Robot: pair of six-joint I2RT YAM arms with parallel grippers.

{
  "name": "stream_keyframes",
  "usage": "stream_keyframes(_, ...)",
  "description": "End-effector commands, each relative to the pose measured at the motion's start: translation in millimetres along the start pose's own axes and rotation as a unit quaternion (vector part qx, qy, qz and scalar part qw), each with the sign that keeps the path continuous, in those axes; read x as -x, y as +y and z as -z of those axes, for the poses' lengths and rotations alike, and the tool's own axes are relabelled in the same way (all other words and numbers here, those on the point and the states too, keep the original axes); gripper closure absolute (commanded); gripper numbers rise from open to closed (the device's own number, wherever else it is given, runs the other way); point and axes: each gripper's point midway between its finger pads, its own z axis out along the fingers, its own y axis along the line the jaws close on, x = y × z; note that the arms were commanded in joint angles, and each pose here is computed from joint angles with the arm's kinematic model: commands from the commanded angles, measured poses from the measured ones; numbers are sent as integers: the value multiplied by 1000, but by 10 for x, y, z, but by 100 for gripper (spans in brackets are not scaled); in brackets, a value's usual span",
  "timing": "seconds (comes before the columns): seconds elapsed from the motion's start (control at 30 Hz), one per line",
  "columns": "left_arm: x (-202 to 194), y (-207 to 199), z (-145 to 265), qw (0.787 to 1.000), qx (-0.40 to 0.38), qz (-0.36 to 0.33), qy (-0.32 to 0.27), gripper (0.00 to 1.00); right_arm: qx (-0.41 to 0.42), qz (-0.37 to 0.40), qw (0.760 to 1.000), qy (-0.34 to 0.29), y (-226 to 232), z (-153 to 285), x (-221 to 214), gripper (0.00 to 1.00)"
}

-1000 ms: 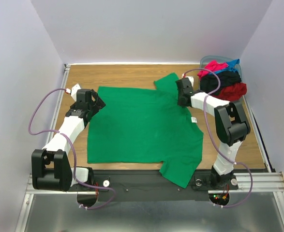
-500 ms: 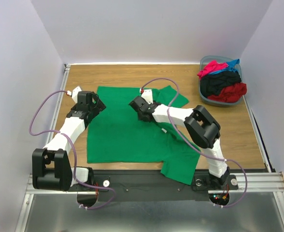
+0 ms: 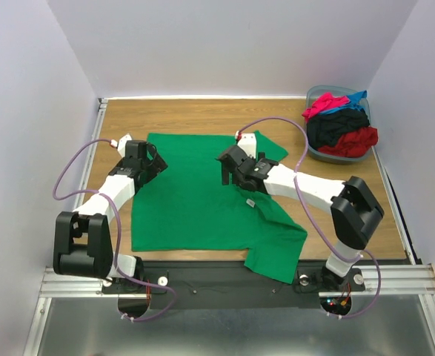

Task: Fold and stack the t-shirts
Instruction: Flatten the tshirt out

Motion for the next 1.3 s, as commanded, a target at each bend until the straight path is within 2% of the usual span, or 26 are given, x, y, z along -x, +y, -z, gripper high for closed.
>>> stream_keyframes(0.0,-69,-37,-73,1000,-8,-8,4,2,-26,7,1000,1,-258,-34,-42,6)
stream_keyframes(0.03,-82,-38,-90,1000,-8,-9,6,2,-27,12,1000,5,-273,-54,-61,7)
stream_keyframes(0.1,-138,-38,-149,1000,-9,-10,15,2,-22,30,999,16,-252,-115,-95,20)
stream_keyframes(0.2,-218,-25,-244,1000,-6,-12,28,2,-2,44,999,30,-128,-229,-131,28)
stream_keyframes(0.33,-302,50,-351,999,13,-17,41,2,-6,41,998,42,-89,-438,-159,34)
stream_keyframes(0.37,-327,74,-382,999,20,-18,46,2,-9,37,998,50,-114,-520,-185,38)
stream_keyframes(0.57,-367,148,-426,998,38,-18,50,2,-9,14,999,49,-99,-655,-141,47)
stream_keyframes(0.9,-336,187,-414,998,50,-20,44,1,10,21,999,40,19,-707,-50,52)
stream_keyframes(0.93,-338,192,-417,998,51,-21,44,2,11,22,999,40,23,-714,-52,54)
stream_keyframes(0.97,-338,199,-417,997,53,-21,43,2,9,22,999,41,20,-734,-62,65)
stream_keyframes(1.0,-339,203,-416,997,54,-21,43,2,10,22,999,42,24,-741,-69,67)
stream_keyframes(1.1,-343,217,-420,997,58,-21,44,2,7,19,999,50,-18,-786,-104,68)
stream_keyframes(1.27,-320,245,-403,997,66,-23,40,2,-6,8,998,62,-170,-806,-206,62)
